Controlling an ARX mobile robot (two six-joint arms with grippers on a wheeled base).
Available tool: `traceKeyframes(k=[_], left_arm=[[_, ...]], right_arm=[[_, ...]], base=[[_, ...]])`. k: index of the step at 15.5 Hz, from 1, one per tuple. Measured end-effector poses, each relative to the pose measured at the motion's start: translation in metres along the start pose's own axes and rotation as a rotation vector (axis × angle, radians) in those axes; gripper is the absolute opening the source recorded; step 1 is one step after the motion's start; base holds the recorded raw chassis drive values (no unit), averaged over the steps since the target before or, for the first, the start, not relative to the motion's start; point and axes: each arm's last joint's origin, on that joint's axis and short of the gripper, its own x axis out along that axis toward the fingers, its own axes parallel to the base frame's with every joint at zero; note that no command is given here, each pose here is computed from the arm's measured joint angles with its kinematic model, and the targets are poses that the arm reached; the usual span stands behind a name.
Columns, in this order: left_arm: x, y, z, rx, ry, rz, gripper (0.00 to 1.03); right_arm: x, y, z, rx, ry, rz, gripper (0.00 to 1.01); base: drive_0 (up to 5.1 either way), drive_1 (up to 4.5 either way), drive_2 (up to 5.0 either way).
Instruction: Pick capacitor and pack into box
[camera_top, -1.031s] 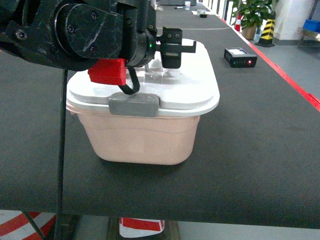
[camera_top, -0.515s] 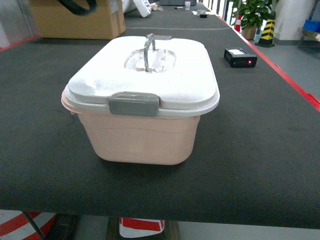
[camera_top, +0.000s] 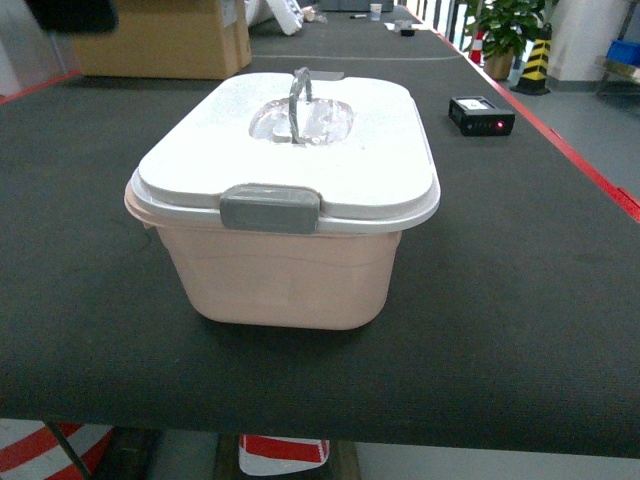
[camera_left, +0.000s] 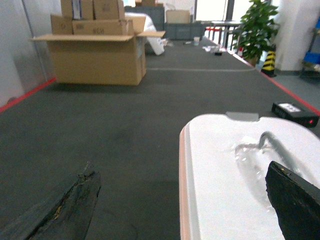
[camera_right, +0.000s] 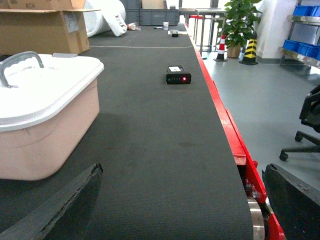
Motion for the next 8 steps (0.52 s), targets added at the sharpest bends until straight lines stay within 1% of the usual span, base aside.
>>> traceKeyframes(k=[1, 3, 5, 6, 7, 8], left_arm=[[0.001, 0.0, -0.003, -0.007, 0.011, 0.004, 0.98], [0.001, 0.0, 0.001, -0.019, -0.01, -0.002, 0.98], [0.0, -0.001, 0.0, -0.015, 0.004, -0.003, 0.97], [-0.004, 0.004, -0.002, 0.002, 0.066, 0.011, 0.87], [-0.028, 0.019, -0.011, 0.001, 0.06, 0.025, 0.68], [-0.045, 0.03, -0.018, -0.001, 0.051, 0.031, 0.52]], right_arm=[[0.0, 0.0, 0.0, 0.0, 0.0, 0.0, 0.98], [0.0, 0.0, 0.0, 0.0, 0.0, 0.0, 0.98], [0.0, 0.0, 0.0, 0.0, 0.0, 0.0, 0.98], [0.0, 0.0, 0.0, 0.0, 0.0, 0.0, 0.98], [0.0, 0.0, 0.0, 0.0, 0.0, 0.0, 0.98], [0.0, 0.0, 0.0, 0.0, 0.0, 0.0, 0.98]], base=[[0.0, 0.0, 0.0], [0.0, 0.0, 0.0], [0.0, 0.0, 0.0], [0.0, 0.0, 0.0], [0.0, 0.0, 0.0], [0.0, 0.0, 0.0]])
